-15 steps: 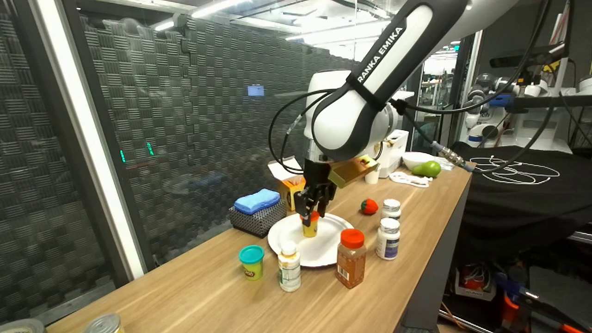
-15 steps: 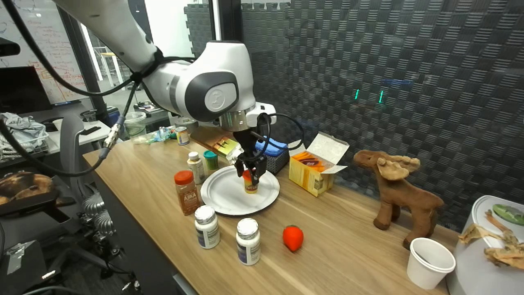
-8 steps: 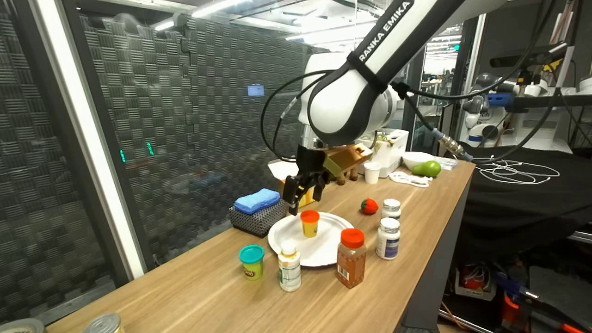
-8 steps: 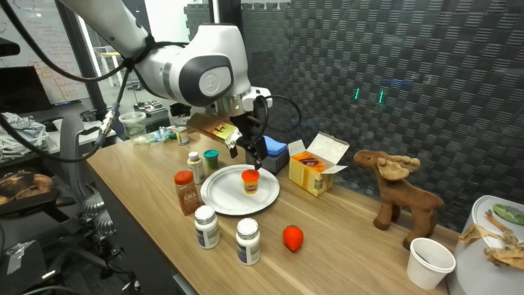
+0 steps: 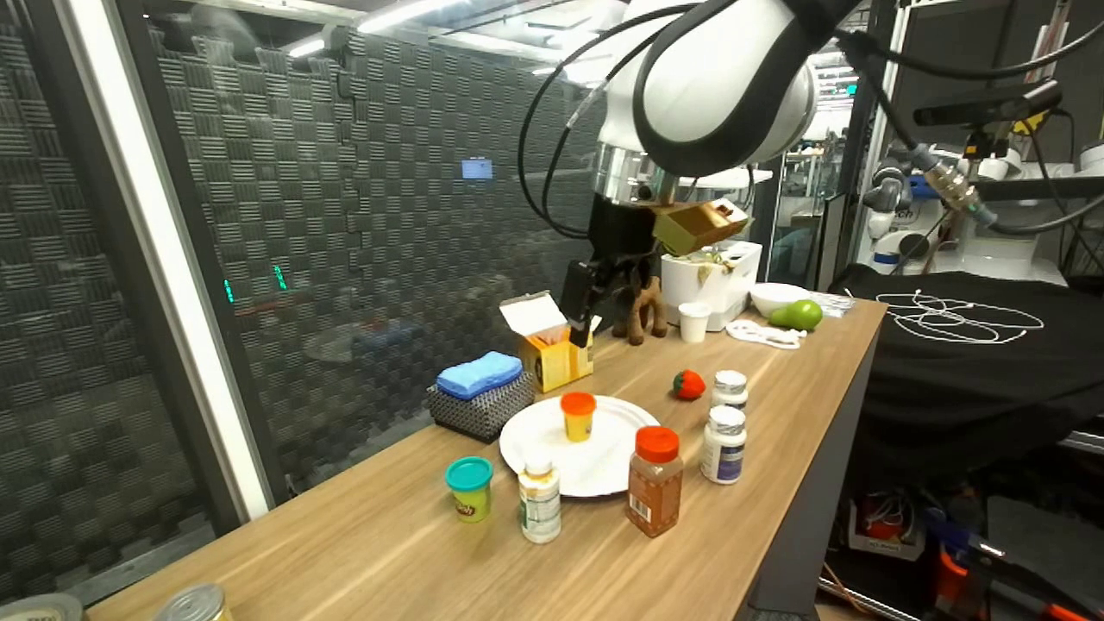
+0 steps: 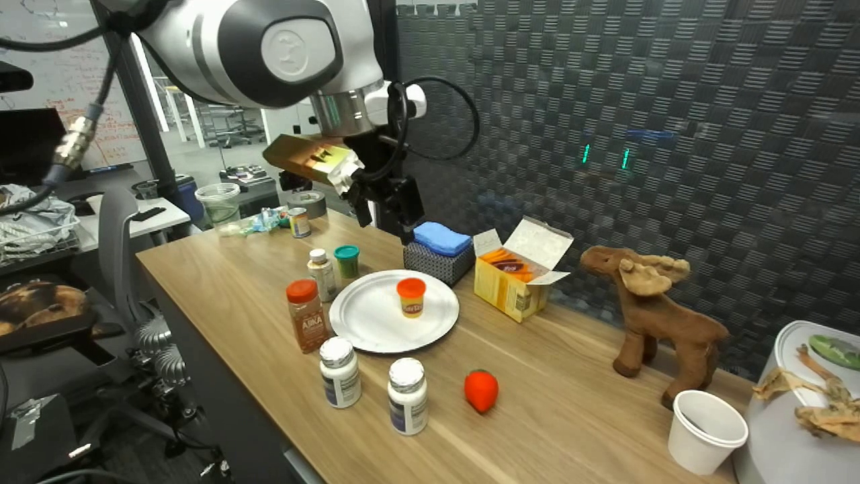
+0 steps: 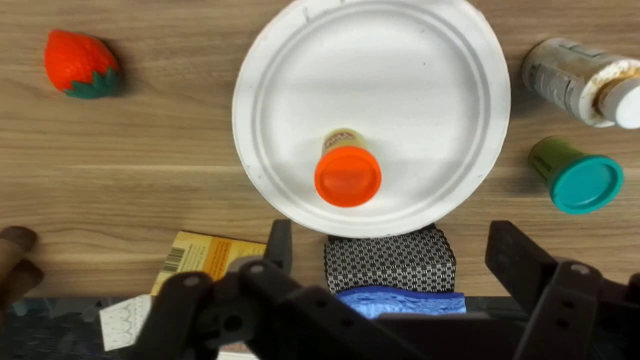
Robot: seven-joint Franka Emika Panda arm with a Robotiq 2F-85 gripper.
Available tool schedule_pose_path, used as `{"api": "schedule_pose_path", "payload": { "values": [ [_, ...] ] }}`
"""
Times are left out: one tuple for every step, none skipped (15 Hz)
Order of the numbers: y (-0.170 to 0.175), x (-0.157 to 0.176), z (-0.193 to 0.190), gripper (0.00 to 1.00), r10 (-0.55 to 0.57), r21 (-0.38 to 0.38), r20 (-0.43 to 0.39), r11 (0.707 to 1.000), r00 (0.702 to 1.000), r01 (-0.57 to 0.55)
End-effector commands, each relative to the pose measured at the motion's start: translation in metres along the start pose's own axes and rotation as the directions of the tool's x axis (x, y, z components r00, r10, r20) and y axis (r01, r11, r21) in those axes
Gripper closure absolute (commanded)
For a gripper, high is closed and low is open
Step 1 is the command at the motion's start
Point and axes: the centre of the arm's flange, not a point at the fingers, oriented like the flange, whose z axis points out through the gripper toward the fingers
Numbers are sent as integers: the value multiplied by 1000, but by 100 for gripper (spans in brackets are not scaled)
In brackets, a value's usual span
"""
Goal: Pick up all the objects surrounding the white plate and arrange them on the plate
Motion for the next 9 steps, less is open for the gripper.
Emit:
{"api": "schedule_pose_path", "payload": {
  "values": [
    [5,-9,-7,0,8,-4,19,1000,1000,-8],
    [9,-16,-14,0,15,-7,30,1000,999,-15],
    [11,-22,-20,0,19,-8,32,1000,999,-19],
    [11,-25,-23,0,20,-9,32,1000,999,-20],
    [11,-27,-25,0,20,-9,33,1000,999,-20],
    [11,-28,-25,0,20,-9,35,1000,999,-20],
    [11,-28,-24,0,20,-8,36,1000,999,-20],
    [11,-28,-24,0,21,-9,37,1000,999,-20],
    [14,-21,-17,0,28,-35,21,999,999,-27]
  ]
}}
